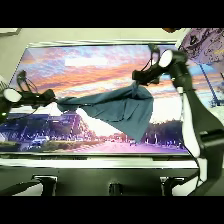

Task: Fold the clothes and pants, and hang the long-sleeved shirts on hangers.

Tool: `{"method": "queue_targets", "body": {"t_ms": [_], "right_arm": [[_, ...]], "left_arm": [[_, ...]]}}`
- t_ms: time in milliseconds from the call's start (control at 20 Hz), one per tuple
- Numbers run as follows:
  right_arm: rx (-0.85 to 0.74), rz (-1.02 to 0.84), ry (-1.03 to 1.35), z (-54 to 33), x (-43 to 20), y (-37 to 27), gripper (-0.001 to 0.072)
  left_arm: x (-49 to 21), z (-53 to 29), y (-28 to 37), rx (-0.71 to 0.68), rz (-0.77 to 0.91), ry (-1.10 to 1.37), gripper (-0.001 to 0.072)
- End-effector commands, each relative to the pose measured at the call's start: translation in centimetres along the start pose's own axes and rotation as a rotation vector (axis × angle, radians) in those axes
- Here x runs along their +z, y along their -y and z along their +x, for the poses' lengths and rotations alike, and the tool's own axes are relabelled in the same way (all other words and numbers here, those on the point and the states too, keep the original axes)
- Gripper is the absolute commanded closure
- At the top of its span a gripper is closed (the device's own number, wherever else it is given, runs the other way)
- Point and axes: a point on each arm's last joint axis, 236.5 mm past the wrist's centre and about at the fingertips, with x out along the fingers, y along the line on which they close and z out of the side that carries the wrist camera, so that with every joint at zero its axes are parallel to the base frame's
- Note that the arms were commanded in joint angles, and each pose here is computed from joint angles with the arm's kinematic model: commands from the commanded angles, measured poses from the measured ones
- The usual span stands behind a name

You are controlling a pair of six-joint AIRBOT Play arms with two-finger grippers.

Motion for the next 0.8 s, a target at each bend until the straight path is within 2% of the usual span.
{"method": "queue_targets", "body": {"t_ms": [0, 100, 150, 250, 300, 500, 600, 750], "right_arm": [[0.034, 0.059, -0.069, 5.5, -1.2, 0.6, 0.068], [0.039, 0.059, -0.047, 5.4, -0.6, 0.5, 0.068], [0.04, 0.057, -0.041, 5.2, -0.5, 0.4, 0.068], [0.04, 0.056, -0.043, 5.0, -0.5, 0.4, 0.068], [0.04, 0.053, -0.045, 4.7, -0.6, 0.3, 0.068], [0.042, 0.021, -0.018, 2.8, -0.1, -0.3, 0.068], [0.024, 0.003, 0.009, 1.6, 0.4, -0.2, 0.068], [0.009, -0.029, 0.022, 0.0, 0.5, -0.2, 0.068]], "left_arm": [[-1.6, 4.4, -1.8, 0.029, -0.043, -0.065, 0.069], [-1.5, 4.3, -1.9, 0.029, -0.043, -0.061, 0.0669], [-1.4, 4.1, -2.0, 0.029, -0.046, -0.061, 0.0571], [-0.4, 2.7, -2.4, 0.03, -0.061, -0.06, 0.006], [0.4, 1.3, -2.6, 0.029, -0.071, -0.052, 0.0013], [3.2, -6.7, -3.9, 0.03, -0.095, 0.076, 0.0015], [1.3, -8.2, -3.9, 0.008, -0.12, 0.07, 0.0015], [-4.6, -5.3, 0.6, -0.154, -0.155, -0.057, 0.0015]]}}
